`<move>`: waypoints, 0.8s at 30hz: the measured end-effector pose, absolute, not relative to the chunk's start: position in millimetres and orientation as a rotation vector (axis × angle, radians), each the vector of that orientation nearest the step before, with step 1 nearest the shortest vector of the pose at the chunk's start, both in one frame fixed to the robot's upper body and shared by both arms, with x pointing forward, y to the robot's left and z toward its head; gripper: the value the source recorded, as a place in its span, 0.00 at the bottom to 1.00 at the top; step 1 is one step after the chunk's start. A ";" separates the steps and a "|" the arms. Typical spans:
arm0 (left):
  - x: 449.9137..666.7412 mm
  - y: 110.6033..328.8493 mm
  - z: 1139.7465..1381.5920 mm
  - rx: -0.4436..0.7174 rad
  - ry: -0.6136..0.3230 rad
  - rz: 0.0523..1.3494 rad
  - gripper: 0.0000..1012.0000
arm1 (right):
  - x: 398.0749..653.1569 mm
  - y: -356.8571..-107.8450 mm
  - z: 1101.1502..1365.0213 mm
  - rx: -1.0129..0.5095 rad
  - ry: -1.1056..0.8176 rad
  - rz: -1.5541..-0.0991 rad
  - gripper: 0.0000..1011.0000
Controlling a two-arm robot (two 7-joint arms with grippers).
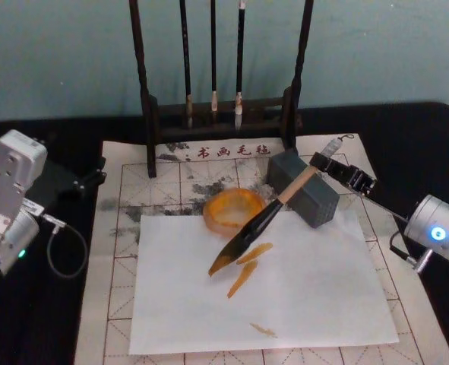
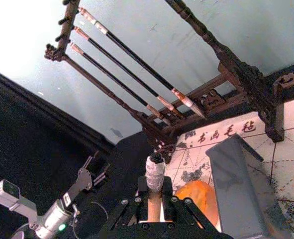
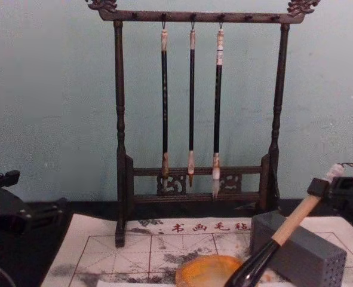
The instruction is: Pick up the brush from the inkstone, write on the paper, then place the brush back to its original position.
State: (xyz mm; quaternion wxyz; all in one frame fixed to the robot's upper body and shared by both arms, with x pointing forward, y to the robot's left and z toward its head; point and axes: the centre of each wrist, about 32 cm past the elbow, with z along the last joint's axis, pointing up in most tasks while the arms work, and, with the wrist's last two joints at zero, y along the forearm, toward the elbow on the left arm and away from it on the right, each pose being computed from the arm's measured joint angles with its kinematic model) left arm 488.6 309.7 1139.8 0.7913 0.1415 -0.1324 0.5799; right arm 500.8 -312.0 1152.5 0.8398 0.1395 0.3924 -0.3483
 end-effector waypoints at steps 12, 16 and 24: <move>488.6 309.7 1139.8 0.305 -0.285 1.248 0.99 | 501.6 -311.5 1151.8 0.272 0.820 -0.719 0.18; 488.6 309.7 1139.8 0.304 -0.285 1.248 0.99 | 502.0 -311.1 1151.6 0.266 0.817 -0.718 0.18; 488.6 309.6 1139.8 0.304 -0.285 1.248 0.99 | 502.5 -310.4 1150.9 0.253 0.811 -0.717 0.18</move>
